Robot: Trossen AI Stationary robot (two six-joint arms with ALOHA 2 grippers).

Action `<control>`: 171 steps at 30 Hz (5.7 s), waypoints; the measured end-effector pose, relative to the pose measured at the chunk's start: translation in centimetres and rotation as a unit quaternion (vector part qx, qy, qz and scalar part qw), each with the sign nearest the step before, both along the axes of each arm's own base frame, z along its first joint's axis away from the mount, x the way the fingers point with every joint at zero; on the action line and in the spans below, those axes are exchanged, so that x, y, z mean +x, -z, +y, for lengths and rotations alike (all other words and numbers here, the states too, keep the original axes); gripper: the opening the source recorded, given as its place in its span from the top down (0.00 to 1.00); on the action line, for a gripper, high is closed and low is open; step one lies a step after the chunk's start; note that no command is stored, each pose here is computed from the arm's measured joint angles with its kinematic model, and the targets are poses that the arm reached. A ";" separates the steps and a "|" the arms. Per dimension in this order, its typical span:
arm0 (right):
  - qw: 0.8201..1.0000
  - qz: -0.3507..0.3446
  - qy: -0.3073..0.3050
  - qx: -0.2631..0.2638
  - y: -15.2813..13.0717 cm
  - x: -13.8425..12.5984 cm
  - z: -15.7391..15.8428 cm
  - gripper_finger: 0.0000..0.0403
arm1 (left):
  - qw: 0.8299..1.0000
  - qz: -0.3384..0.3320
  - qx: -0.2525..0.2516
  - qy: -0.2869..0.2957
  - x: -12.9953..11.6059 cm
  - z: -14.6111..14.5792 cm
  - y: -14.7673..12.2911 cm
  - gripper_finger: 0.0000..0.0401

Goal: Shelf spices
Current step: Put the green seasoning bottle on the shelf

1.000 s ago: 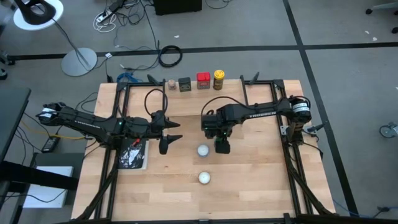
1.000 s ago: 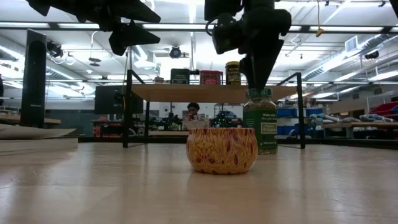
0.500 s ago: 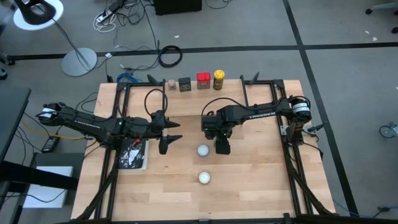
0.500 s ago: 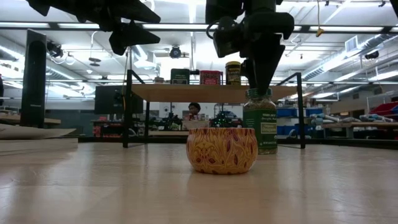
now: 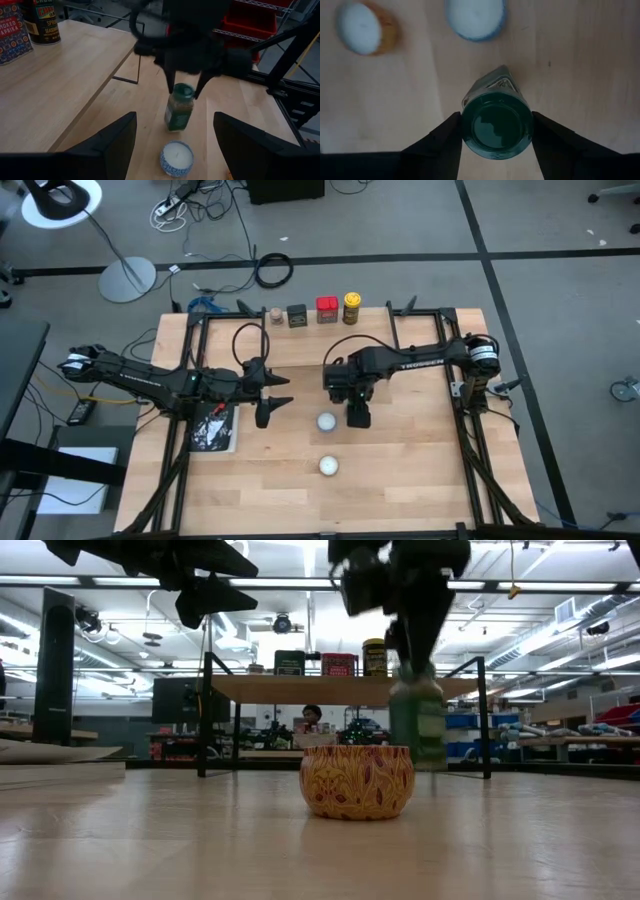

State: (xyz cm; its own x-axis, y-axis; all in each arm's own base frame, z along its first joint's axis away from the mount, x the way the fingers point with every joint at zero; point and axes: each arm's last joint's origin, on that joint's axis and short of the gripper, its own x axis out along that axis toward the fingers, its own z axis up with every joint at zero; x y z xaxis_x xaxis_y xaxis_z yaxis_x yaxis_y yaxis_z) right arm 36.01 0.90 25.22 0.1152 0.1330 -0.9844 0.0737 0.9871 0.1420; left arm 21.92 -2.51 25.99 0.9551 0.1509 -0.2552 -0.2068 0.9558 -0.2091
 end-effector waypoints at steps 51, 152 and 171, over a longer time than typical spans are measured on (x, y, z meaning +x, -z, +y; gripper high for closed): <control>0.967 -0.142 0.168 -0.130 -17.6 -4.3 -10.5 0.51 | 1.000 0.001 0.002 0.001 0.0 0.0 0.0 0.33; 0.945 -0.103 0.296 -0.097 -16.2 -12.1 -22.4 0.51 | 1.000 -0.003 -0.001 0.001 0.0 0.0 0.0 0.33; 0.947 -0.077 0.291 -0.108 -14.3 -11.4 -22.8 0.51 | 1.000 -0.003 -0.001 0.001 0.0 0.0 -0.1 0.33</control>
State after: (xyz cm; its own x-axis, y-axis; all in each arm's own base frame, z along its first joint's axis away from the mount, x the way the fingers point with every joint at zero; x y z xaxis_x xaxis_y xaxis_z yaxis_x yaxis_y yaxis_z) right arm 24.63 -21.86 39.50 0.2520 -0.1994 -0.9470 0.6098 0.7926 -0.0046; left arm 21.94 -2.51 26.04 0.9571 0.1479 -0.2491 -0.2031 0.9557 -0.2129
